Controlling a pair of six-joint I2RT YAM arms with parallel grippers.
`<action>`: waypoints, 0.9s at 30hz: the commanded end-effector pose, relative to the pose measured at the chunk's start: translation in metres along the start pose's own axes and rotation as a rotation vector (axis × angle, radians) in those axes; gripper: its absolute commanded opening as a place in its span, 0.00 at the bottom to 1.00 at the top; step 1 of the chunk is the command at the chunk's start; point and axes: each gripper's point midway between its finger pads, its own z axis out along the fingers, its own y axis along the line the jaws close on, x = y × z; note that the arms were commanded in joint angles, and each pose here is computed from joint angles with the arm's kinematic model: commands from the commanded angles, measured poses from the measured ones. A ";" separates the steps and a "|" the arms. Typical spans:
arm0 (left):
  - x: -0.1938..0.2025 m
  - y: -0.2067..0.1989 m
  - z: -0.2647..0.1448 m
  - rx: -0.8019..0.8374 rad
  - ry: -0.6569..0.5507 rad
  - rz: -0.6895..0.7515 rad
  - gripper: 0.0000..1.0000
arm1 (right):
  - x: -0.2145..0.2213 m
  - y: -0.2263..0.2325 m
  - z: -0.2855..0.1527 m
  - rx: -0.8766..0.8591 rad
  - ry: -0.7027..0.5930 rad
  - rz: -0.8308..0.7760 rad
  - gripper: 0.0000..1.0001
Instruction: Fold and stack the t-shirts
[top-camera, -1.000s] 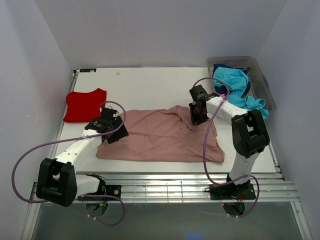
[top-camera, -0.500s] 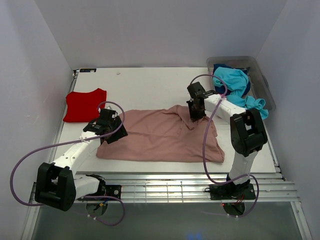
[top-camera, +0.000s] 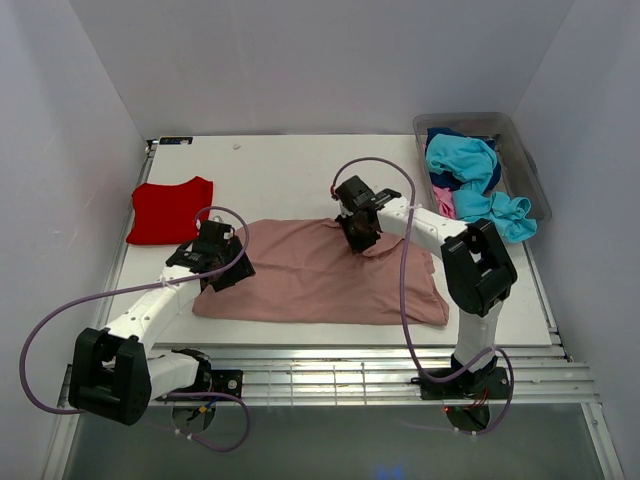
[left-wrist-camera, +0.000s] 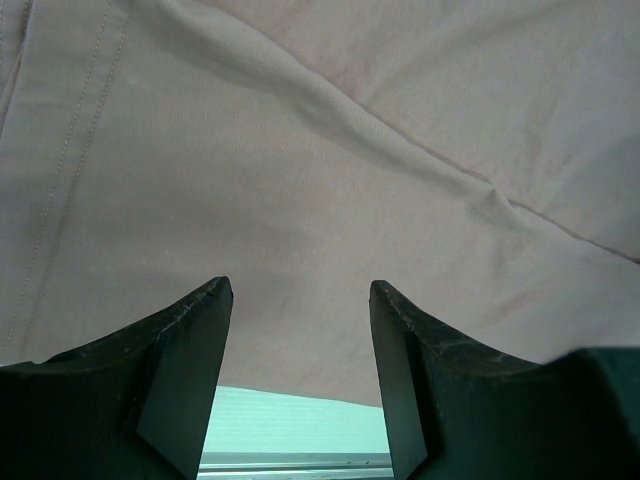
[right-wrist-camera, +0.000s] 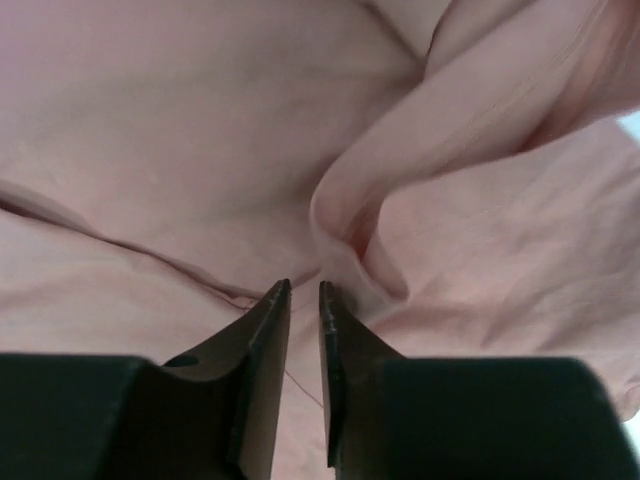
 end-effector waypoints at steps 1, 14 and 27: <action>-0.007 -0.003 -0.006 0.019 -0.032 -0.007 0.68 | 0.013 -0.006 -0.002 0.050 0.028 -0.024 0.25; 0.001 0.001 -0.005 0.020 -0.018 -0.018 0.68 | -0.026 -0.021 -0.041 0.153 -0.128 0.044 0.32; -0.004 0.000 -0.008 0.020 -0.039 -0.022 0.70 | 0.001 -0.006 -0.009 0.060 -0.058 0.028 0.50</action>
